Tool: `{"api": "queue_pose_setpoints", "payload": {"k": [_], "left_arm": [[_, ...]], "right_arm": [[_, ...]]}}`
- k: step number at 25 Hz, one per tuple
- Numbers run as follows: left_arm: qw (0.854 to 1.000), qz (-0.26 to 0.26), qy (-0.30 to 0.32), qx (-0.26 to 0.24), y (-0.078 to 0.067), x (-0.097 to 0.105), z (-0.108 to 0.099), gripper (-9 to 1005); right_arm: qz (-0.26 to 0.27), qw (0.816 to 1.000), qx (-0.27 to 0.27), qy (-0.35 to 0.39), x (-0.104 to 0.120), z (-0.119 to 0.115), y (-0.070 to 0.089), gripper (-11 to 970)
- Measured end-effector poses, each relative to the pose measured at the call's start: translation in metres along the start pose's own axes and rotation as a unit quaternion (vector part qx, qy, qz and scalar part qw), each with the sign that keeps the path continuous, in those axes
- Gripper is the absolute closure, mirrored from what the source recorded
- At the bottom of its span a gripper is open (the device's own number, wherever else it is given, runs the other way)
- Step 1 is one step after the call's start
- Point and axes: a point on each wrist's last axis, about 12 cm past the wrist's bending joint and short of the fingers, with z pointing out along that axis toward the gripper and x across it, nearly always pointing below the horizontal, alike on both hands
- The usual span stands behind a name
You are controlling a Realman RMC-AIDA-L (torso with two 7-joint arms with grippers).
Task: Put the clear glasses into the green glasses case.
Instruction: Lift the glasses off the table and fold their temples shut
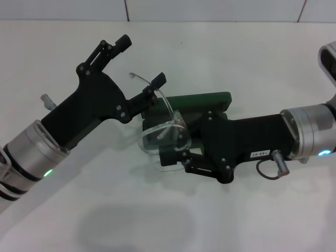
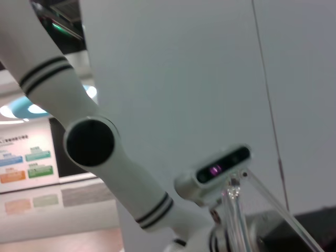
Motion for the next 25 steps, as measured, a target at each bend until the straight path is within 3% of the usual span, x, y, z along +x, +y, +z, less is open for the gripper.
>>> {"api": "queue_pose_setpoints", "payload": {"k": [25], "left_arm": [[1.000,0.003,0.002,0.006,0.000,0.000,-0.002,121]], "right_arm": [[0.048,0.997,0.047,0.033,0.002,-0.017,-0.011,837]]}}
